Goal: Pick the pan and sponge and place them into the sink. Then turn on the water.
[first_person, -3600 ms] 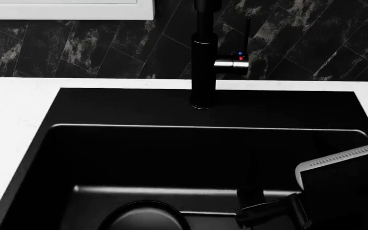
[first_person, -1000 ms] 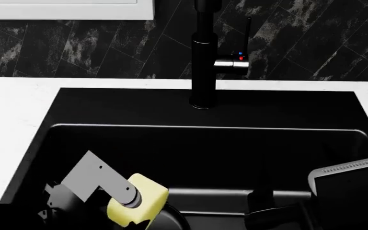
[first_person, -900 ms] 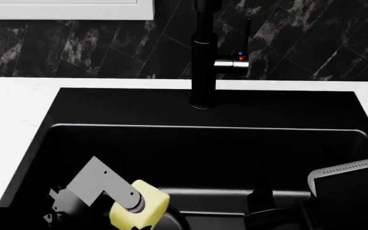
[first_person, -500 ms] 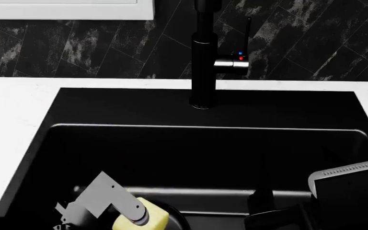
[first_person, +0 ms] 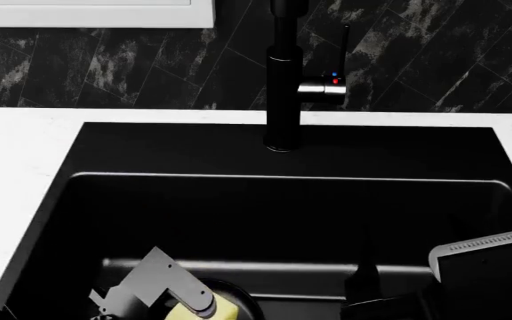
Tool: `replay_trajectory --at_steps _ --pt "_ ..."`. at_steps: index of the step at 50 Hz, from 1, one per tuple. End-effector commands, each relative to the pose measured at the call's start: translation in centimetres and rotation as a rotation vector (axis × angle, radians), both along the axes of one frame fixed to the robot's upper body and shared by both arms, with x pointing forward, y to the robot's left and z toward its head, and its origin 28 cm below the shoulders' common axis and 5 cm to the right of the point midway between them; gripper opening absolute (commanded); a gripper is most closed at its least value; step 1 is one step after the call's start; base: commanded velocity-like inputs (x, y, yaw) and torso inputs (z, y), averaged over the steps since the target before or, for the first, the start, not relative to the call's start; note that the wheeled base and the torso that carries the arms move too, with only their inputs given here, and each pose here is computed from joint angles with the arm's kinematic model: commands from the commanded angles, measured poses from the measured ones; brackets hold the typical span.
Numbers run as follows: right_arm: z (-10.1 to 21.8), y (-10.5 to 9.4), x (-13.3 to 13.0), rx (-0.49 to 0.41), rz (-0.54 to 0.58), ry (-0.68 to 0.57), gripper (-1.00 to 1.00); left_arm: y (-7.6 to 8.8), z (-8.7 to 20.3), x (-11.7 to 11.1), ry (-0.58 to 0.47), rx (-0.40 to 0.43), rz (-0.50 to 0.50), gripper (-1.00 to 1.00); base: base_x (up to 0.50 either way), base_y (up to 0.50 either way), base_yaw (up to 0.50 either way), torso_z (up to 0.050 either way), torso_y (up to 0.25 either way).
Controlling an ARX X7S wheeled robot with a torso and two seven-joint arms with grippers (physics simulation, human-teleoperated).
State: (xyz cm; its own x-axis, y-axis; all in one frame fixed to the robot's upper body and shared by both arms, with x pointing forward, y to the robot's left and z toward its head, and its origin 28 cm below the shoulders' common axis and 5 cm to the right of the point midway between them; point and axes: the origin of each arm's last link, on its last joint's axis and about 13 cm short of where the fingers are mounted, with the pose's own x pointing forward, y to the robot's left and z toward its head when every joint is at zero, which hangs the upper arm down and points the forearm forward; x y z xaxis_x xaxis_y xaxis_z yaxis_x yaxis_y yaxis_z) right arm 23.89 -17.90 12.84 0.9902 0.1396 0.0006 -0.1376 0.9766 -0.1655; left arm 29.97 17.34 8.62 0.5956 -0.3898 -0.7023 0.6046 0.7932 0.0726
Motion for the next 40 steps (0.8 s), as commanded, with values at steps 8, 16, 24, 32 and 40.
replay_trajectory --at_steps 8,16,24,32,40 --pt "-0.4 -0.1 0.1 0.005 -0.001 0.01 1.0 -0.4 0.1 0.5 -0.005 -0.005 0.016 1.0 0.0 0.0 0.0 0.0 0.0" --pt "-0.5 0.0 0.1 0.004 -0.003 0.022 1.0 -0.4 0.4 0.5 -0.008 -0.007 0.023 1.0 0.0 0.0 0.0 0.0 0.0" --pt "-0.3 0.0 0.2 0.003 -0.001 0.023 1.0 -0.5 1.5 0.3 -0.039 -0.021 0.022 1.0 0.0 0.0 0.0 0.0 0.0" --pt "1.1 0.4 1.2 0.091 -0.023 -0.023 1.0 -0.3 9.1 -0.7 -0.414 -0.189 0.202 1.0 0.0 0.0 0.0 0.0 0.0" --pt "1.5 0.3 1.2 0.093 -0.031 -0.037 1.0 0.1 10.5 -0.8 -0.485 -0.203 0.225 1.0 0.0 0.0 0.0 0.0 0.0"
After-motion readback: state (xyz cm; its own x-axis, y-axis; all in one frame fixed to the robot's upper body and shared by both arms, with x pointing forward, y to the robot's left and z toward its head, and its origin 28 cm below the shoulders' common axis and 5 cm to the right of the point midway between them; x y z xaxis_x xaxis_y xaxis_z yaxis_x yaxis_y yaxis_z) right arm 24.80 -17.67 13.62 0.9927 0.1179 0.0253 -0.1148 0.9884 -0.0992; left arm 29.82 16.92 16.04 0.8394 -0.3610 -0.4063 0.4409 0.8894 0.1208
